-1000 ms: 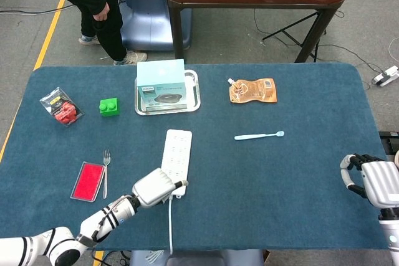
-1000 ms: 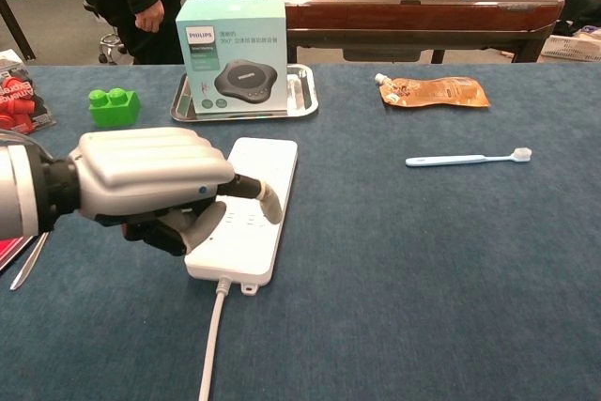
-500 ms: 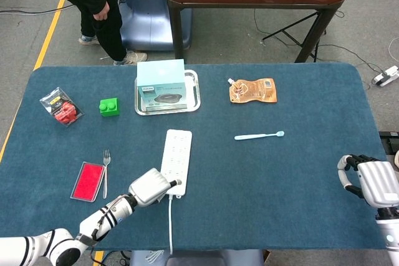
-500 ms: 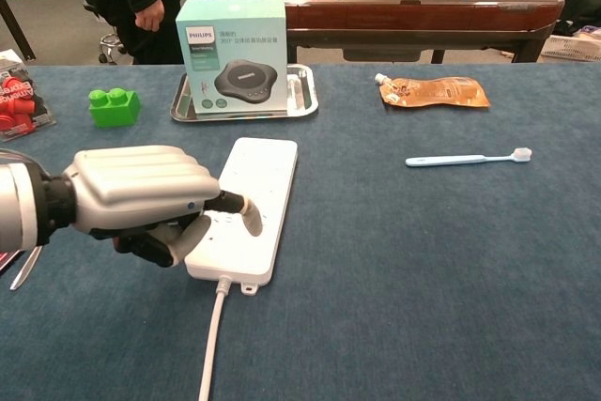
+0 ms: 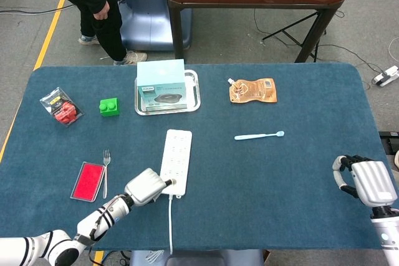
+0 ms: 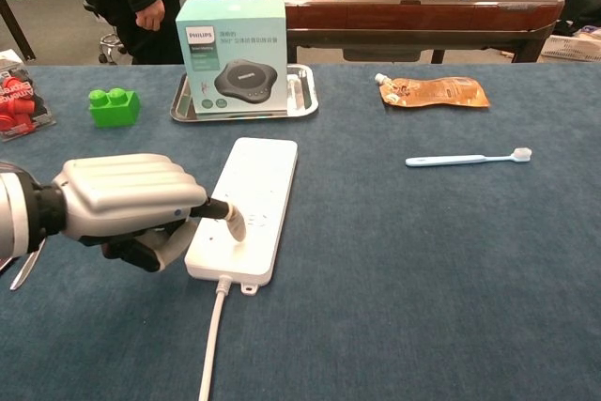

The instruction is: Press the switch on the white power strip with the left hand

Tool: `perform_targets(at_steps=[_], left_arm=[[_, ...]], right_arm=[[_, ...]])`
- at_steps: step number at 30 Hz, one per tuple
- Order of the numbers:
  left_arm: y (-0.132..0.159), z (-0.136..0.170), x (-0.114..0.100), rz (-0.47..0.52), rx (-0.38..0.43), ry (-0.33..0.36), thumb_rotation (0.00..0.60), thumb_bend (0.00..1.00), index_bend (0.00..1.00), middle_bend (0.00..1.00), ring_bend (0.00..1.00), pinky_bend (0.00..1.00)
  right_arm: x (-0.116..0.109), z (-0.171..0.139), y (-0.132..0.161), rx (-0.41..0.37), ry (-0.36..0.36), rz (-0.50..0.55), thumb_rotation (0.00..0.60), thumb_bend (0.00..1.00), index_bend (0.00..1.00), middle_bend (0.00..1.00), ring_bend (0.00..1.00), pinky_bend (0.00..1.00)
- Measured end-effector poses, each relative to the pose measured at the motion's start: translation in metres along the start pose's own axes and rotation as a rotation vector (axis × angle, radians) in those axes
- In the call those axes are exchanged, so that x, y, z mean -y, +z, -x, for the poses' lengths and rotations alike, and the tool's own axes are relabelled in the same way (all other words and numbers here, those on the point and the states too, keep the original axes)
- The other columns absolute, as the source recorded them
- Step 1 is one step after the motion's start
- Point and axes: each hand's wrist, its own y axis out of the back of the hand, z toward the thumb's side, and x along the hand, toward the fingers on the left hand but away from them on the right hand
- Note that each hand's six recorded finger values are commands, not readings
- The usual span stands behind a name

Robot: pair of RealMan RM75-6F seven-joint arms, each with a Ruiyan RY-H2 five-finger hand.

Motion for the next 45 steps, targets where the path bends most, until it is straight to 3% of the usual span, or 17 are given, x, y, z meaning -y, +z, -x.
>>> perform_targets(at_steps=[29,35,38,45], left_arm=[[0.001,-0.002,0.005,-0.013,-0.001,-0.001,0.6,0.88,0.31,1.0,1.0,1.0],[-0.007,0.007,-0.016,0.036,-0.031,0.075,0.6,0.87,0.29,1.0,1.0,1.0],[-0.016,0.015,-0.026,0.074,-0.063,0.122,0.6,0.81,0.28,1.0,1.0,1.0],[-0.048,0.045,-0.039,0.156,-0.192,0.254,0.6,0.73,0.26,0.91,0.94,1.0]], right_arm=[[0.01,0.002,0.002,-0.002,0.026,0.007,0.6,0.7,0.63,0.56,0.52,0.62],[0.008,0.002,0.0,0.003,0.022,0.014,0.6,0.7,0.63,0.56,0.52,0.62],[0.009,0.002,-0.001,0.003,0.022,0.018,0.6,0.7,0.63,0.56,0.52,0.62],[0.01,0.002,-0.003,0.004,0.023,0.03,0.6,0.7,0.63,0.56,0.52,0.62]])
